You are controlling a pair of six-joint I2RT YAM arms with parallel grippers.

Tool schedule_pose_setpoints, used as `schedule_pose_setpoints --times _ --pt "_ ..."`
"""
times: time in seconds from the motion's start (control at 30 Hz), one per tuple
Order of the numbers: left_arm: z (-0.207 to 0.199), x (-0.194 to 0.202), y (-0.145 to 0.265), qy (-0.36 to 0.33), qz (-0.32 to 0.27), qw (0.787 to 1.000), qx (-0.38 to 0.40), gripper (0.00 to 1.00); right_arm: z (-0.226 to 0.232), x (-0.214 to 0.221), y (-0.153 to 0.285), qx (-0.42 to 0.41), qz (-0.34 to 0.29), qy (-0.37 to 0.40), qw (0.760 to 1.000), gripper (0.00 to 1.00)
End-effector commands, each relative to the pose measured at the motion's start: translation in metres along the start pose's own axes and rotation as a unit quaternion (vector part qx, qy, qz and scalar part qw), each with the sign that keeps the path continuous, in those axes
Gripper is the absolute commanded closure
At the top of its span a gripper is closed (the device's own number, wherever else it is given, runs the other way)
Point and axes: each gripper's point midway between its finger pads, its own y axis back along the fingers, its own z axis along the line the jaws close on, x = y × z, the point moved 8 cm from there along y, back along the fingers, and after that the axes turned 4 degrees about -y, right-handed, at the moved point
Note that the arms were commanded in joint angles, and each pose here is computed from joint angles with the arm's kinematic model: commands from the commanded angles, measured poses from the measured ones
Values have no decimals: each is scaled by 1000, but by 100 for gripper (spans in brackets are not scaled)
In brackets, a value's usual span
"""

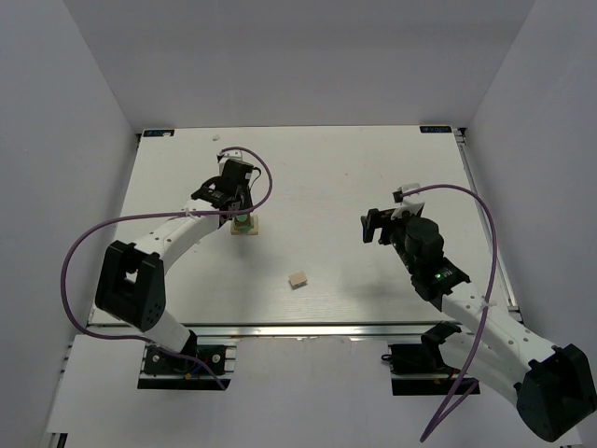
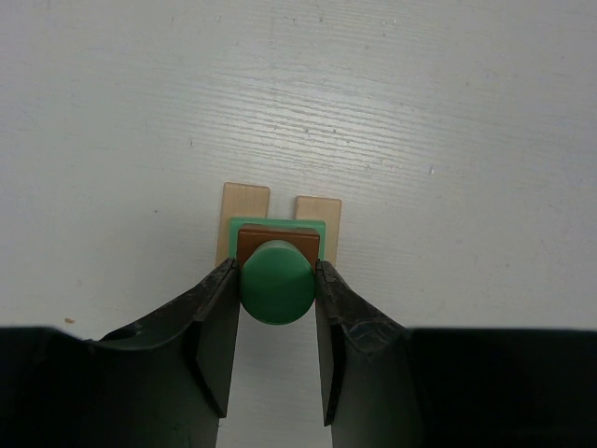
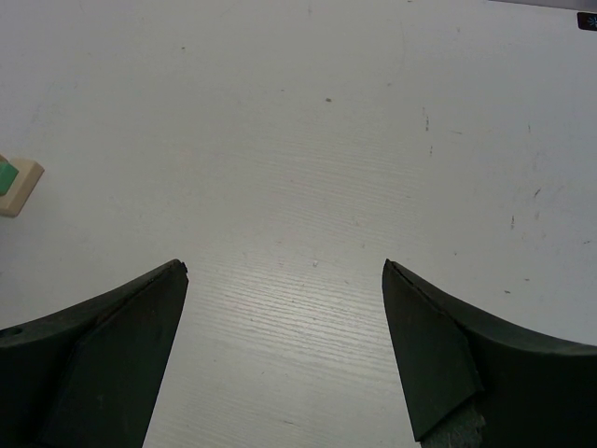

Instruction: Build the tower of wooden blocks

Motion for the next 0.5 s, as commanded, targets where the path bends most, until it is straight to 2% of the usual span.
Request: schedule_pose_setpoints --times 0.0,0.17,0.47 --pt "3 -7 5 2 -14 1000 -1 89 1 -4 1 -4 -12 1 1000 11" --pt "3 -5 5 1 -11 1000 -1 82 2 -5 1 -6 -13 2 1000 11" --pt "4 -5 8 1 -14 1000 0 77 2 -4 2 -8 -12 5 1000 11"
